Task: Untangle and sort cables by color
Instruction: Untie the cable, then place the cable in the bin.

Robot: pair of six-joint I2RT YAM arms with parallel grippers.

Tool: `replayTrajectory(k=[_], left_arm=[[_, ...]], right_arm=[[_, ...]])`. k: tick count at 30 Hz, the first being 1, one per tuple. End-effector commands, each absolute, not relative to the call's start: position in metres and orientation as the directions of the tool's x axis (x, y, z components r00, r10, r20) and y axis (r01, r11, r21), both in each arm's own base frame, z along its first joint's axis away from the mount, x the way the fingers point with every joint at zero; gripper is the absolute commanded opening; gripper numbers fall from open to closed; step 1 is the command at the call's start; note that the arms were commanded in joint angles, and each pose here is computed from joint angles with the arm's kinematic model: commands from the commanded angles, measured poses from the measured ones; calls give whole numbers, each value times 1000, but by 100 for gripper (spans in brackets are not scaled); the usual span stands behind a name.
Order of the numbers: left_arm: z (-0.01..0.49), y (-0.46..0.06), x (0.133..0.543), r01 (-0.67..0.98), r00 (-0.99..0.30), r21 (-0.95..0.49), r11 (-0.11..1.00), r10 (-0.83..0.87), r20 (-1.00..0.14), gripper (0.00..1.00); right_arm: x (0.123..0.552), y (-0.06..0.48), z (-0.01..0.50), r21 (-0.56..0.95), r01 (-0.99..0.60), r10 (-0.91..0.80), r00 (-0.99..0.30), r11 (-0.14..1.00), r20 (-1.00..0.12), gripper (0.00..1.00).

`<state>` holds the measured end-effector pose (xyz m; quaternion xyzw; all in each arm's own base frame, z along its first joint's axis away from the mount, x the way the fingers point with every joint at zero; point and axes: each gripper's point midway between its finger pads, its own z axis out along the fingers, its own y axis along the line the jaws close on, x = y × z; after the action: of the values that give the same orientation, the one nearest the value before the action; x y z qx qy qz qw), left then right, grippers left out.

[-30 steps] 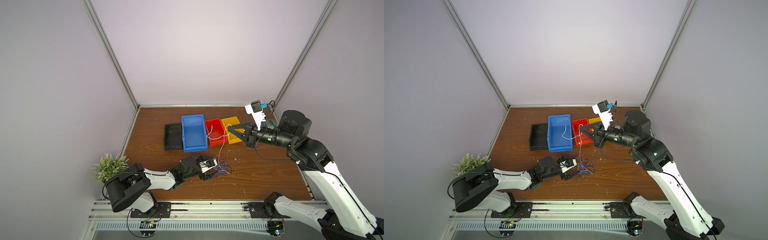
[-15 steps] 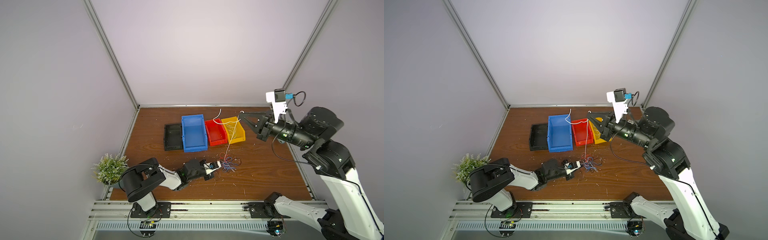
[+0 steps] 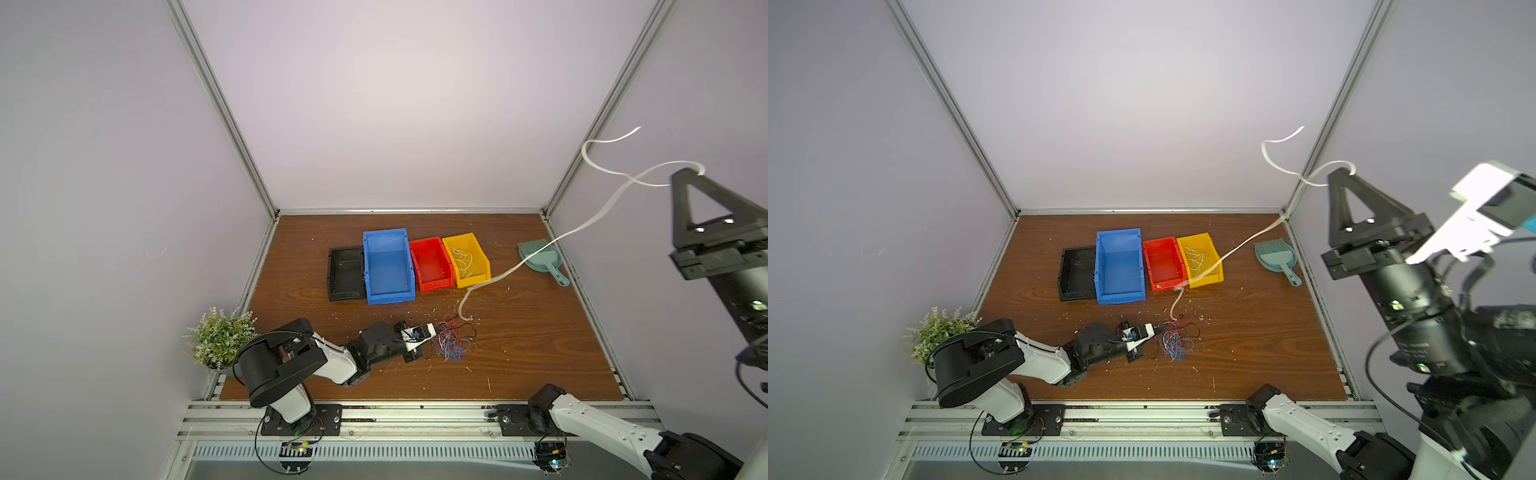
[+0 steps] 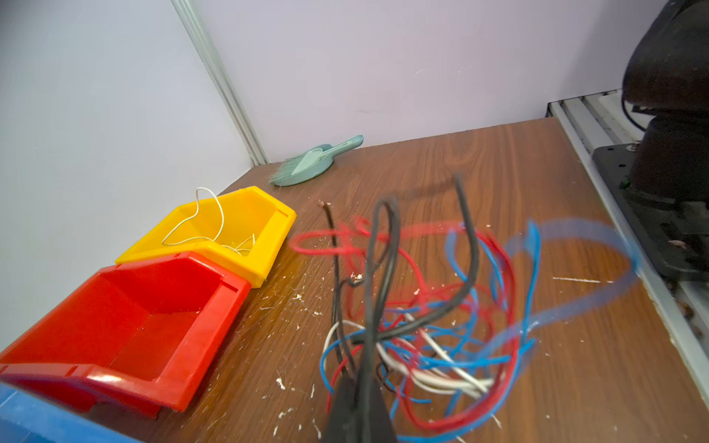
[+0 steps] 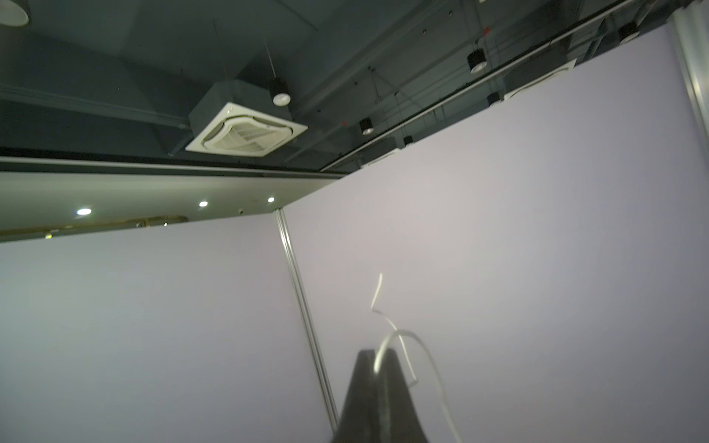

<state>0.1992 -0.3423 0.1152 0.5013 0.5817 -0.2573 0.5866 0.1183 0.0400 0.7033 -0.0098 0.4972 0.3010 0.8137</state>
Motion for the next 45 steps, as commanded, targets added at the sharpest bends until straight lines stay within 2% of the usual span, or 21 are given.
replayTrajectory(k=[1, 5, 7, 9, 13, 17, 21, 27, 30, 37, 45], left_arm=[[116, -336, 206, 857, 179, 295, 423, 292, -940, 0], [113, -330, 208, 845, 175, 302, 441, 307, -936, 2], [115, -329, 206, 851, 170, 292, 437, 297, -940, 17], [122, -328, 207, 846, 160, 276, 456, 275, -948, 41], [149, -320, 207, 828, 165, 249, 502, 205, -965, 73], [179, -305, 212, 785, 173, 230, 576, 153, -973, 92], [192, -302, 224, 761, 128, 238, 603, 220, -967, 100], [205, -272, 268, 651, -60, 132, 748, 223, -973, 100], [211, -262, 281, 602, -107, 127, 788, 238, -965, 100], [203, -258, 286, 583, -187, 130, 802, 288, -939, 100], [194, -257, 283, 590, -209, 107, 801, 279, -937, 99]], right_arm=[[111, 8, 721, 314, -401, 479, 430, 861, -765, 0], [122, 17, 717, 310, -396, 468, 406, 864, -785, 0], [134, 28, 708, 307, -400, 461, 377, 863, -803, 0], [152, 44, 691, 299, -401, 443, 338, 866, -830, 0], [188, 72, 654, 273, -374, 388, 279, 886, -878, 0], [220, 93, 617, 245, -325, 329, 237, 913, -914, 0], [238, 108, 592, 237, -323, 317, 221, 916, -922, 0], [268, 133, 565, 183, -314, 253, 201, 932, -946, 0], [286, 146, 559, 147, -319, 217, 198, 936, -956, 0], [330, 161, 559, 153, -364, 232, 185, 919, -955, 0], [372, 146, 571, 178, -377, 256, 168, 909, -952, 0]])
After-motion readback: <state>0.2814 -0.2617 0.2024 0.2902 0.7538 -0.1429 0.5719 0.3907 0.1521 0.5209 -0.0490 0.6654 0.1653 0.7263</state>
